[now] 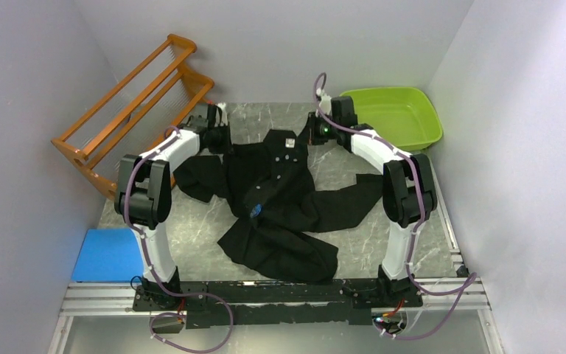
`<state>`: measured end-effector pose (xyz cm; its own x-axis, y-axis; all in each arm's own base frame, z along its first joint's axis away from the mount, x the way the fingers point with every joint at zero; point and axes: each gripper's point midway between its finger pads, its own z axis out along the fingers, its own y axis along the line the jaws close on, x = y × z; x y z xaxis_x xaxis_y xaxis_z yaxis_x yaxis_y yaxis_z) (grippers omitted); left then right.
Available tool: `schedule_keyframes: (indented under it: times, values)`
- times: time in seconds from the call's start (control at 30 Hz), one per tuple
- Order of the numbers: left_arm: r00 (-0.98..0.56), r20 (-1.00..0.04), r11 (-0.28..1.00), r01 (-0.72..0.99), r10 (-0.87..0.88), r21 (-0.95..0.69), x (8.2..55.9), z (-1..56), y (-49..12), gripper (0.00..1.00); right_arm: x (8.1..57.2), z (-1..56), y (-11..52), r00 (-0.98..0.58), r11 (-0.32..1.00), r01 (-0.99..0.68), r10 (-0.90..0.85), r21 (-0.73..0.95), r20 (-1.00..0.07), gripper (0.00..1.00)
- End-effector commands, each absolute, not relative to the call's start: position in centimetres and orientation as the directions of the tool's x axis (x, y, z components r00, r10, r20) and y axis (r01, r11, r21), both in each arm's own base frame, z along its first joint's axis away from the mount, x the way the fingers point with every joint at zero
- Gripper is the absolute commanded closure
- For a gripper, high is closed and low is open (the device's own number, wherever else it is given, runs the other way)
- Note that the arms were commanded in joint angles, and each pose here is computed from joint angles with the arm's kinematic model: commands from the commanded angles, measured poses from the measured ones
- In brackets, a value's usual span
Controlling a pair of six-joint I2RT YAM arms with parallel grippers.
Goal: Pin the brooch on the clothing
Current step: Flatten out the clothes at the center of the board.
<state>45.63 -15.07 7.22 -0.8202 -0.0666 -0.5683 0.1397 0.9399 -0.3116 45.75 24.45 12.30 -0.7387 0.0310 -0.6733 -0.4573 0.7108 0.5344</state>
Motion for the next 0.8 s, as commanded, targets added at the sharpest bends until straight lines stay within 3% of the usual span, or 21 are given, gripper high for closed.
schedule_keyframes:
  times: [0.0, 0.43, 0.47, 0.5, 0.57, 0.6, 0.7, 0.73, 0.77]
  values:
    - [-0.666, -0.732, 0.923, 0.178, -0.143, -0.341, 50.4, 15.7, -13.6, 0.97, 50.1, 17.8, 23.4, -0.627, 0.719, -0.502, 0.080, 0.481, -0.775, 1.00]
    - [-0.494, -0.846, 0.942, 0.144, -0.198, -0.304, 58.9, 22.4, -8.8, 0.97, 61.5, 26.7, 18.7, -0.334, 0.856, -0.426, 0.151, 0.292, -0.930, 1.00]
    - [-0.497, -0.846, 0.946, 0.135, -0.194, -0.296, 59.3, 22.5, -8.5, 0.96, 62.1, 27.1, 18.3, -0.311, 0.871, -0.410, 0.146, 0.271, -0.939, 0.91]
    - [-0.498, -0.846, 0.949, 0.128, -0.191, -0.289, 59.6, 22.9, -8.4, 0.86, 62.6, 27.5, 17.9, -0.292, 0.884, -0.392, 0.143, 0.255, -0.946, 0.72]
    - [-0.502, -0.844, 0.949, 0.127, -0.189, -0.289, 59.6, 23.7, -8.4, 0.50, 62.8, 28.4, 17.1, -0.262, 0.904, -0.367, 0.127, 0.221, -0.957, 0.50]
    - [-0.502, -0.842, 0.948, 0.120, -0.199, -0.296, 59.2, 24.1, -8.3, 0.37, 62.5, 29.0, 16.7, -0.250, 0.911, -0.353, 0.127, 0.212, -0.960, 0.39]
    - [-0.477, -0.842, 0.930, 0.124, -0.251, -0.347, 56.5, 25.6, -8.7, 0.18, 60.1, 30.5, 16.1, -0.224, 0.911, -0.345, 0.152, 0.224, -0.963, 0.08]
    - [-0.462, -0.844, 0.921, 0.130, -0.272, -0.368, 55.1, 26.3, -8.9, 0.14, 58.7, 29.5, 15.9, -0.247, 0.909, -0.340, 0.162, 0.242, -0.956, 0.01]
    - [-0.465, -0.831, 0.909, 0.120, -0.304, -0.399, 53.6, 26.0, -9.1, 0.09, 57.2, 30.0, 15.8, -0.245, 0.904, -0.340, 0.180, 0.258, -0.953, 0.00]
